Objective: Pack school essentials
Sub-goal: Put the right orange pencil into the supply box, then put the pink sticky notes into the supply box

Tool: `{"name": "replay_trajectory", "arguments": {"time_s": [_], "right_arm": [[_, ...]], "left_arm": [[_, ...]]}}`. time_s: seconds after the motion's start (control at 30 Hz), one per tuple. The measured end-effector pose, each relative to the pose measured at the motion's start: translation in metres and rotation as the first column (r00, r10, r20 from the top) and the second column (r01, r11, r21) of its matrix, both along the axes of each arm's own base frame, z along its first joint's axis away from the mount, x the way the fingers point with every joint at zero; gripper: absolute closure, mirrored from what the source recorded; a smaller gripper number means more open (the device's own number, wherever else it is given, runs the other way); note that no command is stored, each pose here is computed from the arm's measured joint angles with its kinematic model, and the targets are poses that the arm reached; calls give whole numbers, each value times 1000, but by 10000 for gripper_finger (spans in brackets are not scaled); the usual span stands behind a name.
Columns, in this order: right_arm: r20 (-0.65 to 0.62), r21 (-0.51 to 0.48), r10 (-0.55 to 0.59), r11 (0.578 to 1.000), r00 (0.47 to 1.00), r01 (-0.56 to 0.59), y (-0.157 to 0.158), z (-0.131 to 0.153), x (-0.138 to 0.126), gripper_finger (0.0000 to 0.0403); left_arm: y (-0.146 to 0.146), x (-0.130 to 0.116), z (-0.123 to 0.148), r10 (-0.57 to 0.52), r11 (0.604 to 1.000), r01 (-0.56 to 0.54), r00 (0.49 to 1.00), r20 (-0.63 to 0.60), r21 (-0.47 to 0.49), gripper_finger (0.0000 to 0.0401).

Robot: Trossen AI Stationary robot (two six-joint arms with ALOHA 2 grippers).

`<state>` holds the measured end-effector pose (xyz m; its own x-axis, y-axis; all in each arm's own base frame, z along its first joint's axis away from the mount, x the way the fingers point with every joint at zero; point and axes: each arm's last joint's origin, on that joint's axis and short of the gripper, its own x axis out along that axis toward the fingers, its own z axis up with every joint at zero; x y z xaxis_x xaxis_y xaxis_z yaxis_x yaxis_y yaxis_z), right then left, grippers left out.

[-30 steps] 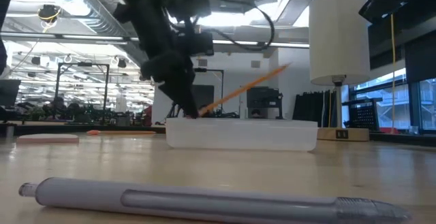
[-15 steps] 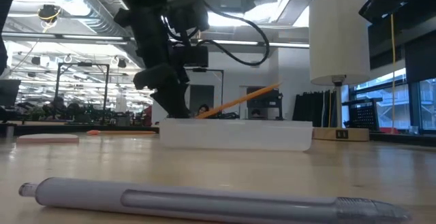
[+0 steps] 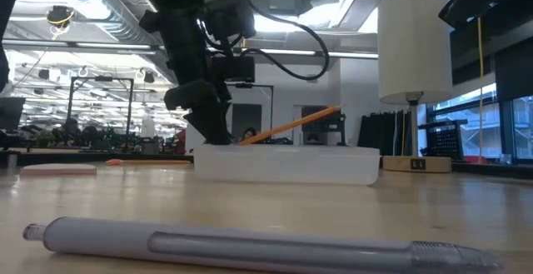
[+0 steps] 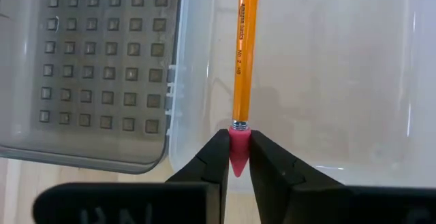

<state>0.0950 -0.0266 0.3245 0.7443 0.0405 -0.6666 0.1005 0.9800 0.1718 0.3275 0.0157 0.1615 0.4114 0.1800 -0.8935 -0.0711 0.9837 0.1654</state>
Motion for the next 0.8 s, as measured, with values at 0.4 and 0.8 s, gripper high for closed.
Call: {"name": "replay_trajectory", "arguments": {"time_s": [0.4,0.8], "right_arm": [[0,1,1,1000,1000,-1,0,0,0,396],[0,-1,3,1000,1000,-3,0,0,0,396]], "left_arm": [[0,0,0,1,1000,-1,1000,1,-1,351],[0,0,0,6,1000,-6,1000,2,-3,306]]}}
